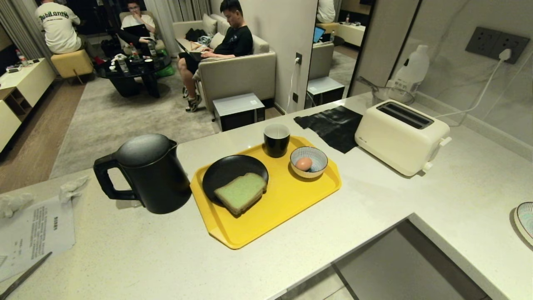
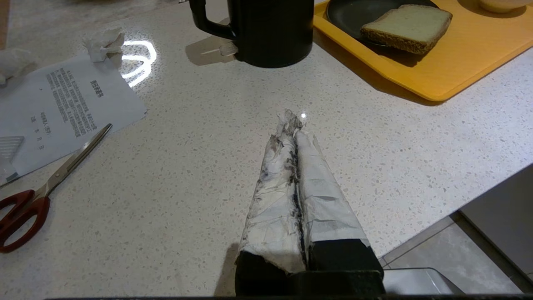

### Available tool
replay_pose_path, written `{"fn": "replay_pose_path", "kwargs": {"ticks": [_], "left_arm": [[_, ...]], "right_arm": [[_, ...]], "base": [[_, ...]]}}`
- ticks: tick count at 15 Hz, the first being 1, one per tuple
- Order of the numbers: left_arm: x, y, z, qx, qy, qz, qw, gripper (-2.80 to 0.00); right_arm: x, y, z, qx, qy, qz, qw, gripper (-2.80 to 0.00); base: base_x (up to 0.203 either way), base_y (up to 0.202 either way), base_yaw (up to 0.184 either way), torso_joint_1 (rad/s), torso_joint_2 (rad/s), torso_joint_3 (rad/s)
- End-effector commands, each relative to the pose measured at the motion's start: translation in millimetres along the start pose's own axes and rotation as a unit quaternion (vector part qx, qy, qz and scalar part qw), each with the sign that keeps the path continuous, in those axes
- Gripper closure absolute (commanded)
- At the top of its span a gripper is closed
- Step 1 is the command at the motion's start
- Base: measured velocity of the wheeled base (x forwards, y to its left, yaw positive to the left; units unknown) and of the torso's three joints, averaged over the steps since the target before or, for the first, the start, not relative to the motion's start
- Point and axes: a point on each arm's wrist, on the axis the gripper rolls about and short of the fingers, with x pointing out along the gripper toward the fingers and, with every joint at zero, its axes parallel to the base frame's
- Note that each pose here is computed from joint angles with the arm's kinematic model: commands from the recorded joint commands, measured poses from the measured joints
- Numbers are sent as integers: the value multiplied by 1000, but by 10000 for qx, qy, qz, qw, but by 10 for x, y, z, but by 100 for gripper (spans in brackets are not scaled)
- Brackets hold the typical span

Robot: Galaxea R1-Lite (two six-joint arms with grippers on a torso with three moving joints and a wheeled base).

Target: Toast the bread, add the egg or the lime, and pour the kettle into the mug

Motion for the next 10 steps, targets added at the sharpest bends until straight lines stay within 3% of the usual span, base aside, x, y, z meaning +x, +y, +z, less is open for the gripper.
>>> {"fn": "replay_pose_path", "kwargs": {"ticks": [1, 10], "left_arm": [[0, 0, 0, -1, 0, 2, 10000, 0], [0, 0, 0, 6, 0, 9, 10000, 0]], "right_arm": [[1, 0, 1, -3, 9, 5, 10000, 0], [0, 0, 0, 20, 1, 4, 10000, 0]], "base": [[0, 0, 0, 0, 0, 0], [0, 0, 0, 0, 0, 0]]}}
